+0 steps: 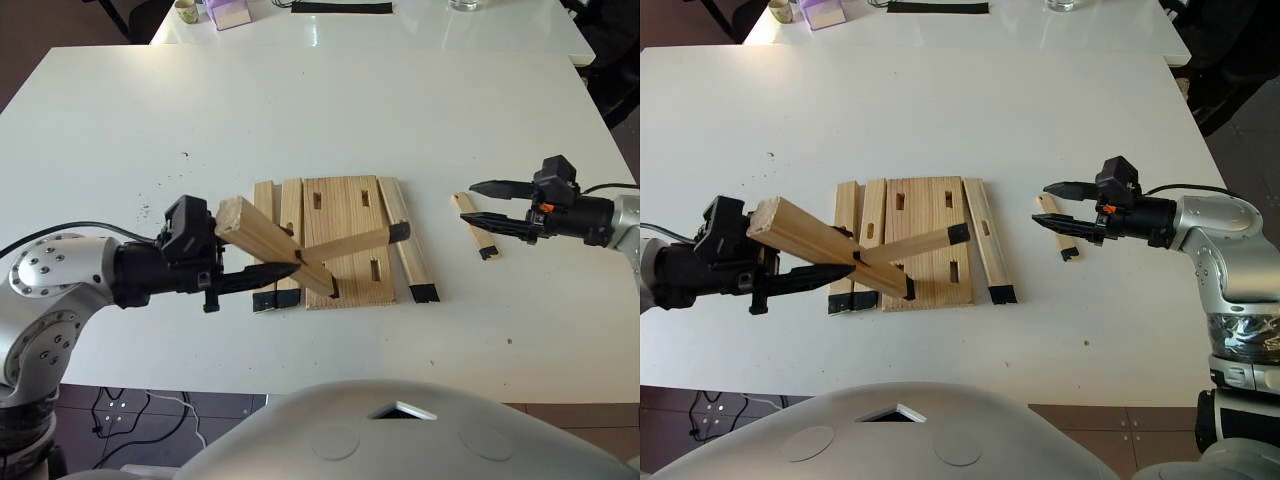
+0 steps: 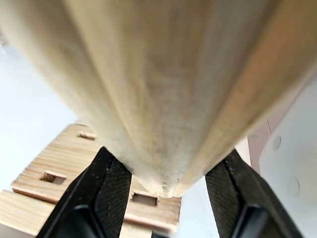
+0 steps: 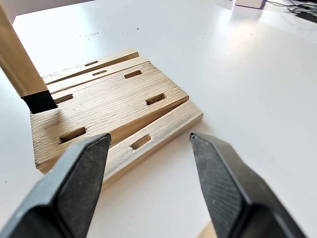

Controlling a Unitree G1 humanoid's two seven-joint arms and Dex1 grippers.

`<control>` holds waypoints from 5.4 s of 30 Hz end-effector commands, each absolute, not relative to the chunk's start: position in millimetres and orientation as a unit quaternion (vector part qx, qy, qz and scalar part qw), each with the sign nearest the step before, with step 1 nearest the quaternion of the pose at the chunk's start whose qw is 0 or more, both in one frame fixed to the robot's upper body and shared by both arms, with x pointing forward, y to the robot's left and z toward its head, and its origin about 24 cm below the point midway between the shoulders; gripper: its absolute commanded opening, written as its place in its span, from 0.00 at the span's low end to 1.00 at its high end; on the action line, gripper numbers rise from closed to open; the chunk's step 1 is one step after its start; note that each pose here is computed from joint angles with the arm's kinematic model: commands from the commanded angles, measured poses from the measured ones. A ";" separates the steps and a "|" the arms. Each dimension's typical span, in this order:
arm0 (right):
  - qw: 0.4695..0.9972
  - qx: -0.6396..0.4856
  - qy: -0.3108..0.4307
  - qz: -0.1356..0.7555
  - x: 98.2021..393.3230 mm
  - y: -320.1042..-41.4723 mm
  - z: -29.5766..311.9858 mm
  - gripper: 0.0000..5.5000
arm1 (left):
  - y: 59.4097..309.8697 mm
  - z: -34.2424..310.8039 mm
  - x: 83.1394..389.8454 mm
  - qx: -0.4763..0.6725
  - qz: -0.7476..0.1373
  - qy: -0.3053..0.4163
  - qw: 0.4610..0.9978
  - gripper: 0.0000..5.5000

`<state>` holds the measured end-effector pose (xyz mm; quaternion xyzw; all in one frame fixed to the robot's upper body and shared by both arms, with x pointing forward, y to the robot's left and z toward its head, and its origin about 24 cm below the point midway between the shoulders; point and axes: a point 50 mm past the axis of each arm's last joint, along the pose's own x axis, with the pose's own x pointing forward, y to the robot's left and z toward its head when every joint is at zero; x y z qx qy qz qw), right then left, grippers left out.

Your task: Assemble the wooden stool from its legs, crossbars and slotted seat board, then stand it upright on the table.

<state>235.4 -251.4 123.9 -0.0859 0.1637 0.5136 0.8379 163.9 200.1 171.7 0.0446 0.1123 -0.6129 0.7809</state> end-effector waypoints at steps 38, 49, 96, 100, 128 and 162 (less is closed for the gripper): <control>0.833 -0.110 0.168 0.516 221.3 -234.1 104.3 0.53 | 220.1 181.9 195.9 0.128 -0.590 0.105 0.790 0.38; 0.829 -0.112 0.169 0.521 223.1 -233.6 102.7 0.53 | 220.4 179.2 198.3 0.135 -0.592 0.108 0.787 0.38; 0.829 -0.115 0.168 0.521 226.3 -230.2 99.8 0.53 | 205.7 143.5 195.6 0.169 -0.626 0.153 0.746 0.38; 0.827 -0.116 0.169 0.523 226.7 -230.0 99.7 0.53 | 208.9 133.7 203.7 0.191 -0.606 0.165 0.755 0.38; 0.812 -0.125 0.179 0.542 229.8 -224.6 94.5 0.53 | 213.3 126.5 215.0 0.162 -0.628 0.209 0.732 0.54; 0.846 -0.110 0.201 0.482 205.5 -246.9 91.6 0.53 | 195.4 64.9 164.5 0.077 -0.210 0.338 0.914 0.69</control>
